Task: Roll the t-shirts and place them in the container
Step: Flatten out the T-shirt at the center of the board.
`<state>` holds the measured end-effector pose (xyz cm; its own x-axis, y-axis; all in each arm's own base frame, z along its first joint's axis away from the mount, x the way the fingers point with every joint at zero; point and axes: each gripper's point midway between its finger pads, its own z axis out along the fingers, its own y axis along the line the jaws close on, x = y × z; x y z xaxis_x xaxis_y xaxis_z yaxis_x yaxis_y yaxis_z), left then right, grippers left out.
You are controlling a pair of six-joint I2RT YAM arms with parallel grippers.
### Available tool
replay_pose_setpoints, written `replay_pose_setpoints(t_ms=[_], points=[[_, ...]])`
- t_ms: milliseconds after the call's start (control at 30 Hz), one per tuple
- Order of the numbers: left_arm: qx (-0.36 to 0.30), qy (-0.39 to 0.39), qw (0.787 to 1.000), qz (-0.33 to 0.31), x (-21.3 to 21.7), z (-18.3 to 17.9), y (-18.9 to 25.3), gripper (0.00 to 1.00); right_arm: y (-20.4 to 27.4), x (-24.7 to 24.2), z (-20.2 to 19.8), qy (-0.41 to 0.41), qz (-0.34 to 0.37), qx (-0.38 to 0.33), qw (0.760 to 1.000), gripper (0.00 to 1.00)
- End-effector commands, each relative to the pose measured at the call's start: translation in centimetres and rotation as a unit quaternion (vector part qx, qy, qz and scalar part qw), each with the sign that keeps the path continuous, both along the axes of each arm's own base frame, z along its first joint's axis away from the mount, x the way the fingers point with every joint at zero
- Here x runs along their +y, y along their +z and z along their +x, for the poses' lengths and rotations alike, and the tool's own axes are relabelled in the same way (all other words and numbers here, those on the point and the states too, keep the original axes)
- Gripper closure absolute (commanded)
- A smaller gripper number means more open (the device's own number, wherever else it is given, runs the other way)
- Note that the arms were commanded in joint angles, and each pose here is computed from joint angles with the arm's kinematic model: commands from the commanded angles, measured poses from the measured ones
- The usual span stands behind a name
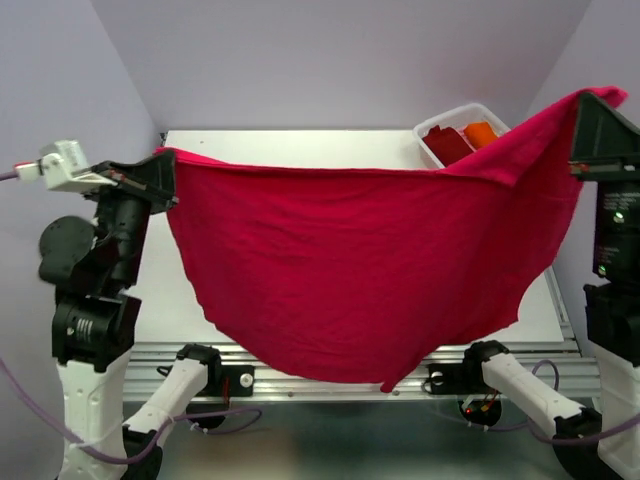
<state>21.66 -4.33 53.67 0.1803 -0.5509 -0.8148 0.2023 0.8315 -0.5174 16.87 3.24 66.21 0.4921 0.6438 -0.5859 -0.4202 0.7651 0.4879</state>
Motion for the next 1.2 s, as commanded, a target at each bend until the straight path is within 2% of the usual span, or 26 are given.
replay_pose_setpoints(t_ms=[0, 200, 333, 533, 633, 800, 867, 1033, 1067, 1133, 1167], points=[[0.054, -0.002, 0.999, 0.007, -0.8, 3.6, -4.8, 1.00, -3.5, 1.9, 7.2, -0.008, -0.022, 0.062, 0.998, 0.99], [0.146, 0.046, 0.987, 0.039, 0.2, 8.2, -12.6, 1.00, -10.9, 5.3, 17.0, 0.001, -0.059, 0.157, 0.986, 0.99], [0.209, 0.069, 0.974, 0.057, 0.4, 12.0, -18.0, 1.00, -18.7, 8.0, 24.4, 0.012, -0.088, 0.239, 0.967, 0.99], [0.297, 0.098, 0.948, 0.055, 2.5, 16.2, -25.6, 1.00, -26.6, 10.7, 31.0, 0.031, -0.114, 0.303, 0.945, 0.99], [0.332, 0.106, 0.937, 0.030, 4.2, 17.6, -28.9, 1.00, -30.1, 11.9, 33.8, 0.043, -0.118, 0.330, 0.936, 0.99], [0.368, 0.134, 0.920, -0.006, 8.1, 19.3, -31.9, 1.00, -36.1, 13.7, 38.4, 0.066, -0.119, 0.373, 0.918, 0.99], [0.383, 0.139, 0.913, -0.011, 8.9, 19.9, -33.0, 1.00, -36.1, 13.9, 39.8, 0.072, -0.118, 0.369, 0.919, 0.99], [0.391, 0.155, 0.907, -0.010, 10.8, 21.4, -32.6, 1.00, -37.6, 14.6, 43.3, 0.092, -0.101, 0.371, 0.919, 0.99], [0.396, 0.160, 0.904, -0.010, 11.3, 21.8, -32.9, 1.00, -38.9, 14.8, 44.1, 0.093, -0.101, 0.379, 0.915, 0.99], [0.396, 0.164, 0.903, -0.009, 11.9, 22.5, -32.7, 1.00, -37.9, 15.2, 45.2, 0.106, -0.095, 0.365, 0.920, 0.99], [0.399, 0.165, 0.902, -0.006, 12.1, 22.8, -32.8, 1.00, -39.3, 15.5, 46.0, 0.110, -0.092, 0.374, 0.916, 0.99]])
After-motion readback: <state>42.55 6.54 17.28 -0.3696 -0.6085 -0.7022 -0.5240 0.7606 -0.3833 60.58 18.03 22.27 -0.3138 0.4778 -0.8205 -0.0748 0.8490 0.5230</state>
